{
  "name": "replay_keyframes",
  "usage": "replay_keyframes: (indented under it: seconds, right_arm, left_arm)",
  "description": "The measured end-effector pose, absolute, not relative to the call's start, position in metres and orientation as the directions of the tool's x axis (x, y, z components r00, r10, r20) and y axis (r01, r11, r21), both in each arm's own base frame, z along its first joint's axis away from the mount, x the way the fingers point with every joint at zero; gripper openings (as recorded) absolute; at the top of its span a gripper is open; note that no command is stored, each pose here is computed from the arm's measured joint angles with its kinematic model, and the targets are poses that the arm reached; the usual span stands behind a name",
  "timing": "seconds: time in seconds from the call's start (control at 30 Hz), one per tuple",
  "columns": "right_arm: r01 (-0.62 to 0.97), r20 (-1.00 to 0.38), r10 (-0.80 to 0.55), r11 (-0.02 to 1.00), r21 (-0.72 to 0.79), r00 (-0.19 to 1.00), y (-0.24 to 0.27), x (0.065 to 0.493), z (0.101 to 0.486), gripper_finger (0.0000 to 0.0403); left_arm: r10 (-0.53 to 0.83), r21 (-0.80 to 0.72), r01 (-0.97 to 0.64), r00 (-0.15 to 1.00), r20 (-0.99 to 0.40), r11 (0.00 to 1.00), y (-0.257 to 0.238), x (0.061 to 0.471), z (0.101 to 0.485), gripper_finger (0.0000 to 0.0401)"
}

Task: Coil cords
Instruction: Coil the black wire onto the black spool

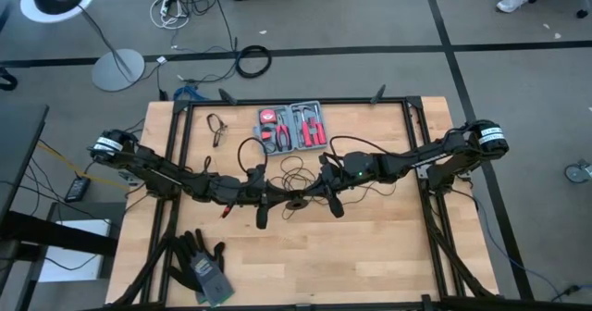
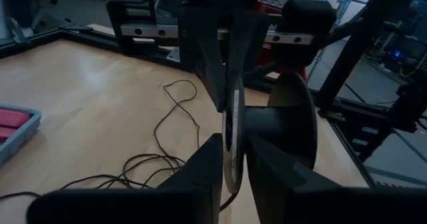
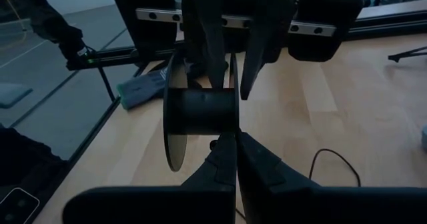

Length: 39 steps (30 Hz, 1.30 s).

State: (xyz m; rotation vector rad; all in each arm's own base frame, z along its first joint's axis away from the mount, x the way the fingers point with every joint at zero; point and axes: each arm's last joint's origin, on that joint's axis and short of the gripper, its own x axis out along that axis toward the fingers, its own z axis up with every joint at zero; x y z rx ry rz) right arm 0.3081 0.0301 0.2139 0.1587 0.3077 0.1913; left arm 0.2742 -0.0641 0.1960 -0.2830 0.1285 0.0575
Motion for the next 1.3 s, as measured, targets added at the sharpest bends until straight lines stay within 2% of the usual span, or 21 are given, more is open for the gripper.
replay_keyframes:
  seconds: [0.23,0.43,0.8,1.0,1.13,1.3]
  right_arm:
    - [-0.174,-0.283,0.217,0.970,0.169,0.934,0.030,0.308,0.214,0.0000]
    - [-0.182,-0.278,0.224,0.969,0.170,0.934,0.031,0.308,0.215,0.0009]
    - [-0.136,-0.272,0.184,0.973,0.187,0.945,0.026,0.308,0.218,0.0078]
    - [-0.085,-0.363,0.152,0.977,0.193,0.920,0.015,0.299,0.217,0.0104]
    - [-0.072,-0.397,0.146,0.978,0.195,0.906,0.013,0.287,0.227,0.0105]
    - [-0.005,-0.432,0.071,0.988,0.152,0.899,0.019,0.269,0.239,0.0102]
  left_arm:
    - [0.012,-0.277,-0.049,0.991,-0.132,0.960,-0.065,0.275,0.197,0.0008]
    - [-0.015,-0.282,-0.022,0.992,-0.127,0.959,-0.065,0.276,0.199,0.0003]
    - [0.055,-0.277,-0.087,0.991,-0.121,0.957,-0.063,0.277,0.201,0.0001]
    - [0.130,-0.241,-0.175,0.973,-0.193,0.955,-0.061,0.276,0.193,0.0000]
    - [0.196,-0.222,-0.243,0.957,-0.214,0.944,-0.063,0.274,0.190,0.0000]
    - [0.318,-0.127,-0.350,0.922,-0.221,0.928,-0.068,0.269,0.187,0.0000]
